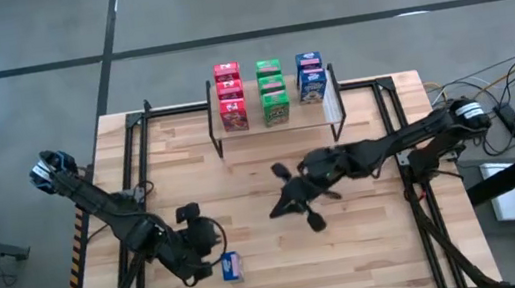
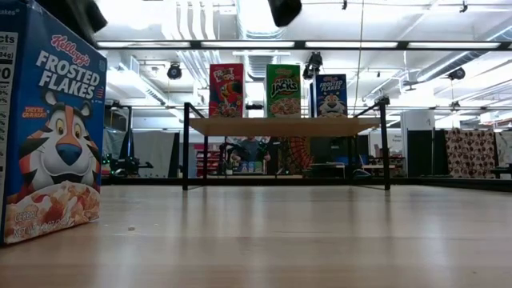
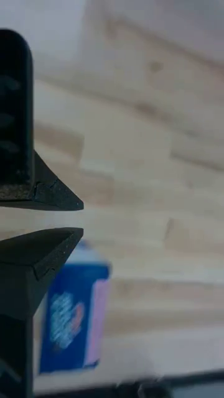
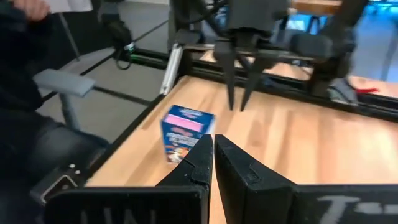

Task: Stack cereal on shelf
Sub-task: Put the blue cereal box on the shelf

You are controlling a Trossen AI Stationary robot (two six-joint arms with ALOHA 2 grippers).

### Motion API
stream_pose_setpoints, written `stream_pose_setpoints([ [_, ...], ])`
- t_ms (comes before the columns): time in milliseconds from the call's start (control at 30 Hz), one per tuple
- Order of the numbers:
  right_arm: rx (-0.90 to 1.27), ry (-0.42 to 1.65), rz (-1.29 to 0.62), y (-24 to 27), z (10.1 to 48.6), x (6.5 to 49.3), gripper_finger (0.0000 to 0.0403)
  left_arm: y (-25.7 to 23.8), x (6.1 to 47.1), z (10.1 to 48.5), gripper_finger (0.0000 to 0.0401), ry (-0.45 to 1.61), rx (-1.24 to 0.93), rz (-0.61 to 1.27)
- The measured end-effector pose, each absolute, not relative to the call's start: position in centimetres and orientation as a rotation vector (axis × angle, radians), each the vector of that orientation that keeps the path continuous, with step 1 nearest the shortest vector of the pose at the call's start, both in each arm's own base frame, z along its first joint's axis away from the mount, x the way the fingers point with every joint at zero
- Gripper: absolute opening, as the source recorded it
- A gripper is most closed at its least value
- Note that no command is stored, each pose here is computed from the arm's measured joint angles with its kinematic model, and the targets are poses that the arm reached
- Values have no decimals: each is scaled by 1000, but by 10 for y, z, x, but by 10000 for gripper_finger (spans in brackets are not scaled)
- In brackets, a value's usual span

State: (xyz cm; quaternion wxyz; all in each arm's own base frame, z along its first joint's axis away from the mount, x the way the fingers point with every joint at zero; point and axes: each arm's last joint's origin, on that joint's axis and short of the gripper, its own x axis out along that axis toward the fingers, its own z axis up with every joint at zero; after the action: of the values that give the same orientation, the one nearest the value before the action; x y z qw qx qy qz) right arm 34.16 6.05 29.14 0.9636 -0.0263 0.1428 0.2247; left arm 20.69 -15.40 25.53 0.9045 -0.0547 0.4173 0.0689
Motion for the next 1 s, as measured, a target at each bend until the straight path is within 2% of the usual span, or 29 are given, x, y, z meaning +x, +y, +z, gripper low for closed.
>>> stream_pose_setpoints([
  [400,-46,387,559,112,275,377,9,-189,186,260,37,913,-326,11],
  [667,-26,415,575,128,263,399,9,-231,179,239,37,871,-330,-56],
  [900,-44,412,571,133,256,417,9,-247,188,216,37,880,-331,-49],
  [1000,-68,413,507,133,252,423,9,-251,190,210,37,883,-325,-39],
])
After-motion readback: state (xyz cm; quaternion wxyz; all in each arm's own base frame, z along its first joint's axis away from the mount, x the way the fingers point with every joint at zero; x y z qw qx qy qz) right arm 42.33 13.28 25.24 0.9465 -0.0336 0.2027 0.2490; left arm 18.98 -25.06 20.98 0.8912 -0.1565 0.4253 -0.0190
